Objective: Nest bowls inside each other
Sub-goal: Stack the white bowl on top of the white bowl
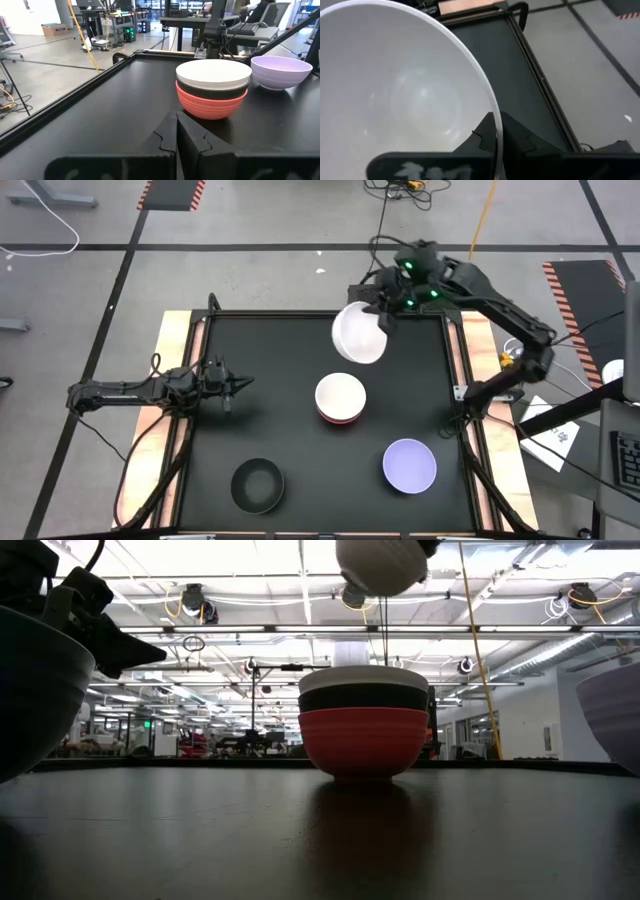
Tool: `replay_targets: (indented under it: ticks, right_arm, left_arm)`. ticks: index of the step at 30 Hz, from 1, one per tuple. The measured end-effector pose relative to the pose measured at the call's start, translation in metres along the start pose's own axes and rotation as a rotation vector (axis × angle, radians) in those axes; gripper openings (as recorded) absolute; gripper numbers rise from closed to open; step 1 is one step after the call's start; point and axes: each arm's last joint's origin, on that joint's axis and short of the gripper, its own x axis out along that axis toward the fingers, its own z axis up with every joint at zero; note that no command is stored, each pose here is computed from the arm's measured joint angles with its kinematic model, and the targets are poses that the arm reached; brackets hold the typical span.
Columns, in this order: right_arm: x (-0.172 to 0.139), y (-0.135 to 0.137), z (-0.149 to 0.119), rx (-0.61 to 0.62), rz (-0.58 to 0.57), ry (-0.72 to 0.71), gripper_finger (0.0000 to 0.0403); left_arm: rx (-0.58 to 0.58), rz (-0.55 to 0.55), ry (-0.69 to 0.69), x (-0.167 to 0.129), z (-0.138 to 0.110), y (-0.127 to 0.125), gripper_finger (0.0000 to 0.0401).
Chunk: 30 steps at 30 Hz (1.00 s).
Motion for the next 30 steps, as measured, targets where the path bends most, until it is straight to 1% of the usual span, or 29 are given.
replay_targets:
  ticks: [5,8,12,18,25,30]
  right_arm:
    - [-0.015,0.011,-0.038,0.006,-0.014,-0.09,0.0]
    - [-0.024,0.015,-0.06,0.038,-0.026,-0.134,0.0]
    - [-0.034,0.023,-0.091,0.071,-0.033,-0.139,0.0]
    - [-0.04,0.032,-0.128,0.1,-0.029,-0.189,0.0]
    - [-0.045,0.04,-0.164,0.12,-0.03,-0.227,0.0]
    - [-0.037,0.043,-0.195,0.169,-0.024,-0.232,0.0]
  left_arm:
    - [-0.007,0.0,0.0,0.0,0.0,0.0,0.0005]
    - [-0.011,0.001,-0.001,0.0,0.0,0.0,0.0005]
    - [-0.025,0.017,-0.003,0.0,0.0,0.001,0.0005]
    - [-0.033,0.035,-0.008,0.0,0.001,0.001,0.0005]
    - [-0.048,0.057,-0.013,0.0,0.001,0.002,0.0005]
    - [-0.055,0.06,-0.017,0.0,0.001,0.002,0.0005]
